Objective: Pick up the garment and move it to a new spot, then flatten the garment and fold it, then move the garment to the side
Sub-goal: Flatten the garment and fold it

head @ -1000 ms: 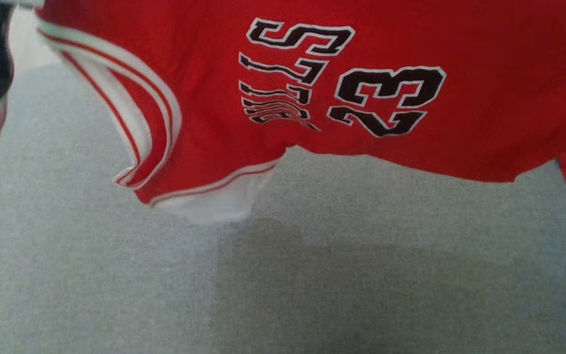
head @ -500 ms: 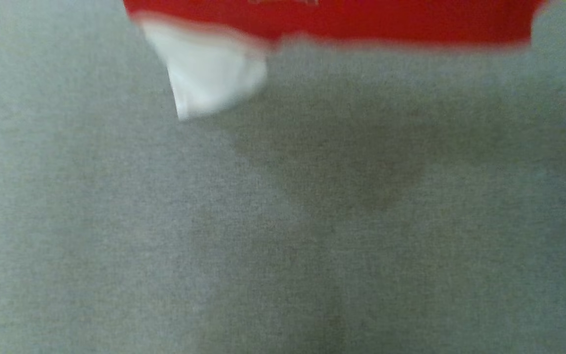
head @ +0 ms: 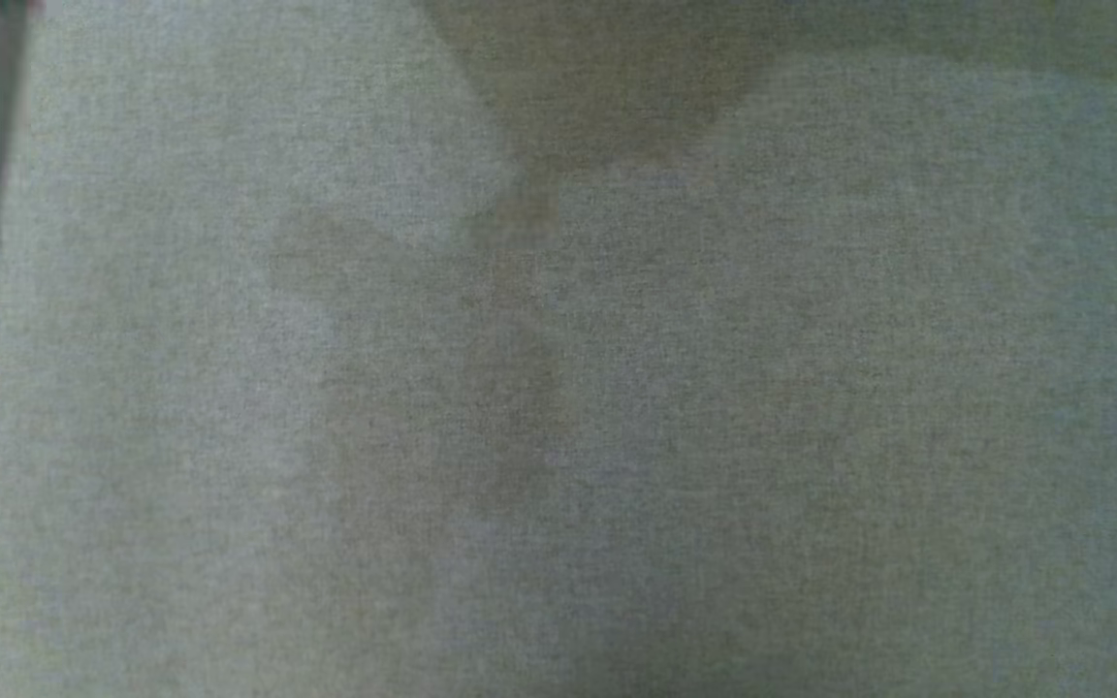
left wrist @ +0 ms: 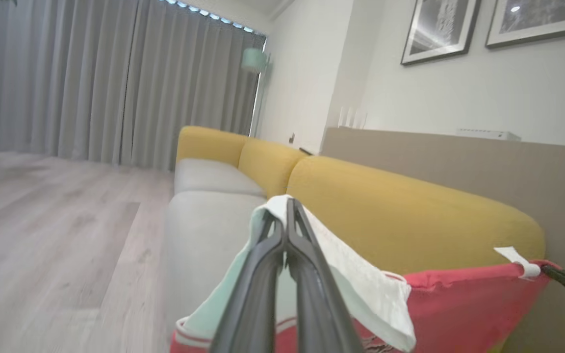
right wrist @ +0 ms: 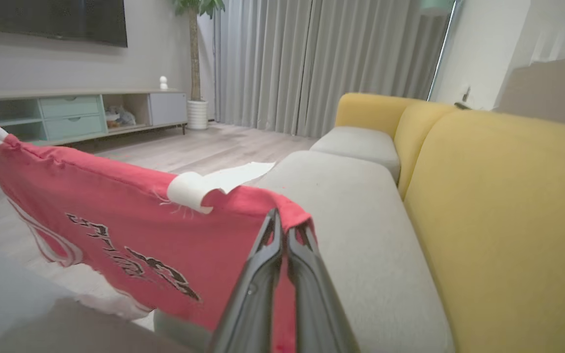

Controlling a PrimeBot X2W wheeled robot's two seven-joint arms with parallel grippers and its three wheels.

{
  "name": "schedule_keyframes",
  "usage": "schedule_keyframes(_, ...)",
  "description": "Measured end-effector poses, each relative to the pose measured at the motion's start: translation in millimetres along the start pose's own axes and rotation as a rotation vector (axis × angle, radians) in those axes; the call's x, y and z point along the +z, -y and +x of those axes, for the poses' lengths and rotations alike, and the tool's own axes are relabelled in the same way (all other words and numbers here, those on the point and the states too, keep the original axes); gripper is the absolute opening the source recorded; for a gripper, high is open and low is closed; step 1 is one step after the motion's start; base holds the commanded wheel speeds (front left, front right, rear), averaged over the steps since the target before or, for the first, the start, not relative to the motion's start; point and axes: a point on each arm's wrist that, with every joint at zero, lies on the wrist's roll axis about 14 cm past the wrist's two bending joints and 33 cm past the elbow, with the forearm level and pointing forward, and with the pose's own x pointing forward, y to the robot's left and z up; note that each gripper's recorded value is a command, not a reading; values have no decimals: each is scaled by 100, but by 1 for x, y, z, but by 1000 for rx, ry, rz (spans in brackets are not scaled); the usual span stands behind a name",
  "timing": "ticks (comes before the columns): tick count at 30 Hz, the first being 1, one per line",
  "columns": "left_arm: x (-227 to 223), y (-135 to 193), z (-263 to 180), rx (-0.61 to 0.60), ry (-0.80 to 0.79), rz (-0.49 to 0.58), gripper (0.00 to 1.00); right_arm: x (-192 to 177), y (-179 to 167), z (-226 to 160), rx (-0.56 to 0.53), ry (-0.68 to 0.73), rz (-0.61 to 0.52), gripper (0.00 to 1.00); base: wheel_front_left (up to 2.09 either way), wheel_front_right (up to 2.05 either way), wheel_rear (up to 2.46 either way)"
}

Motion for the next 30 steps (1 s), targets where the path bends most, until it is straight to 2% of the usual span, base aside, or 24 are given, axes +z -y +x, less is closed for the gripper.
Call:
schedule_keyframes(4,-56,-12,-47,44,-98,-72,0,-43,-14,-16,26,-92,42,0,0,0,0)
schedule_keyframes(7,-79,-9,-81,58,-141,-116,0,-67,-23,-37,39,-146,69,0,0,0,0)
schedule_keyframes(12,-102,15,-139,80,-190,-239,0,-81,-20,-80,-5,-166,169,0,0,0,0)
schedule_keyframes(16,-131,36,-202,153,-297,-320,0,-97,-41,-124,1,-220,263,0,0,0,0)
schedule_keyframes(21,-150,59,-267,260,-372,-441,0,-110,-59,-179,-14,-273,333,0,0,0,0)
schedule_keyframes(24,-153,71,-293,288,-395,-469,0,-113,-62,-207,-36,-284,348,0,0,0,0)
schedule_keyframes(30,-166,93,-333,343,-452,-548,0,-141,-82,-265,-63,-372,381,0,0,0,0)
